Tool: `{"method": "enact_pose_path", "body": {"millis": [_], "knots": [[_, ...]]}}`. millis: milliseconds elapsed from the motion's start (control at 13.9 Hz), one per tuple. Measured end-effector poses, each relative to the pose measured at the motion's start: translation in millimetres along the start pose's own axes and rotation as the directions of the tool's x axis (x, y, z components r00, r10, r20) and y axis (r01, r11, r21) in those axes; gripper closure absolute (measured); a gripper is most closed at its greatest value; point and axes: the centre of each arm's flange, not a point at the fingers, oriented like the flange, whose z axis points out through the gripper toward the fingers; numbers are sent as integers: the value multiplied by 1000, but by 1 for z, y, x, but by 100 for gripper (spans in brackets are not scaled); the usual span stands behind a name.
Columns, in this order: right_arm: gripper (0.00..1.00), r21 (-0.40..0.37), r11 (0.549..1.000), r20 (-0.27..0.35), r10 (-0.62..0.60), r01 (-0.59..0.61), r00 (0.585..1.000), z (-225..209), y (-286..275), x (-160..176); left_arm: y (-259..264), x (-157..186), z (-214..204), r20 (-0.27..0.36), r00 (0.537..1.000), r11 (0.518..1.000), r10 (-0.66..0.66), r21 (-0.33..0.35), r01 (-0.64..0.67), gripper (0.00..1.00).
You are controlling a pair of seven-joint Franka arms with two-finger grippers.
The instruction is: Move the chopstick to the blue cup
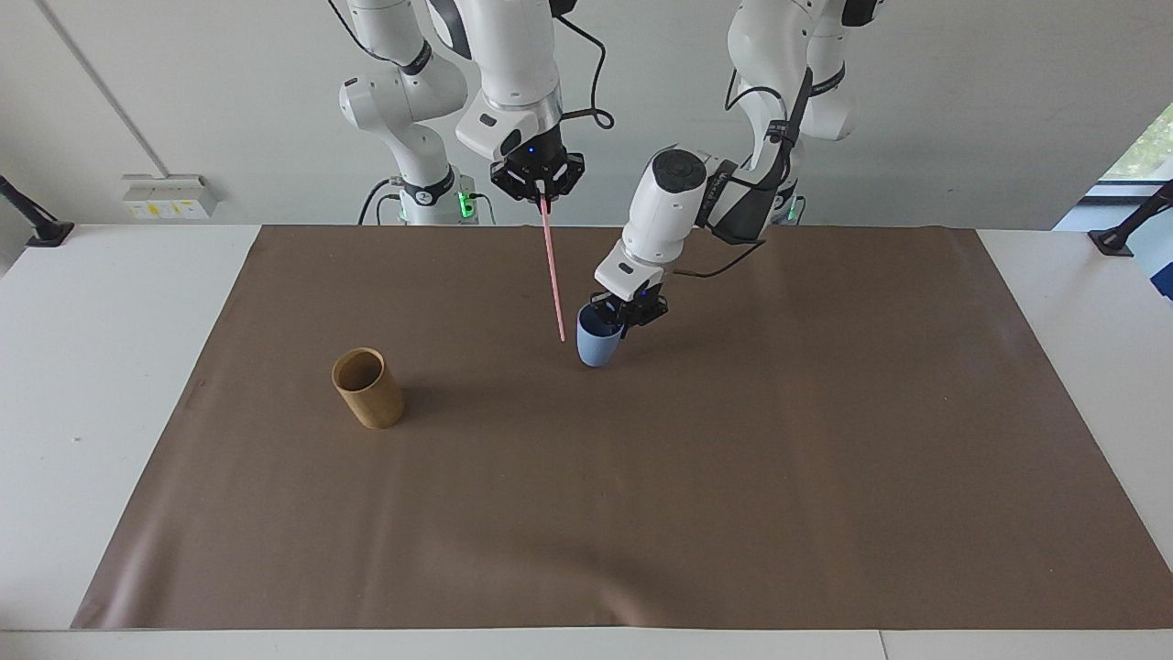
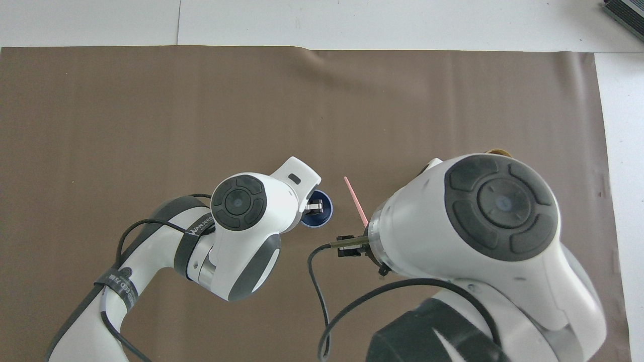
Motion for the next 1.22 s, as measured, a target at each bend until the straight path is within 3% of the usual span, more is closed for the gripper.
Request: {"method": "enact_pose_path", "body": {"millis": [144, 431, 647, 1007, 1222], "knots": [[94, 7, 1000, 23, 0, 0, 1000, 0, 5, 0, 0, 0, 0, 0, 1000, 1000, 2, 0, -2, 51], [94, 116, 993, 99, -36, 24, 994, 0, 23, 4, 1, 5, -8, -15, 1000, 1000, 4, -10, -4, 4], [94, 134, 991, 117, -42, 26, 992, 3, 22, 1, -26, 22, -49, -18, 999, 1000, 30, -5, -30, 0], [94, 166, 985, 144, -69, 45, 987, 19, 10, -8, -164, 44, -169, 55, 995, 996, 83, 39, -85, 0], [94, 160, 983, 148, -110, 86, 983, 45, -16, -18, -214, 45, -226, 18, 989, 984, 146, 98, -147, 0]]}}
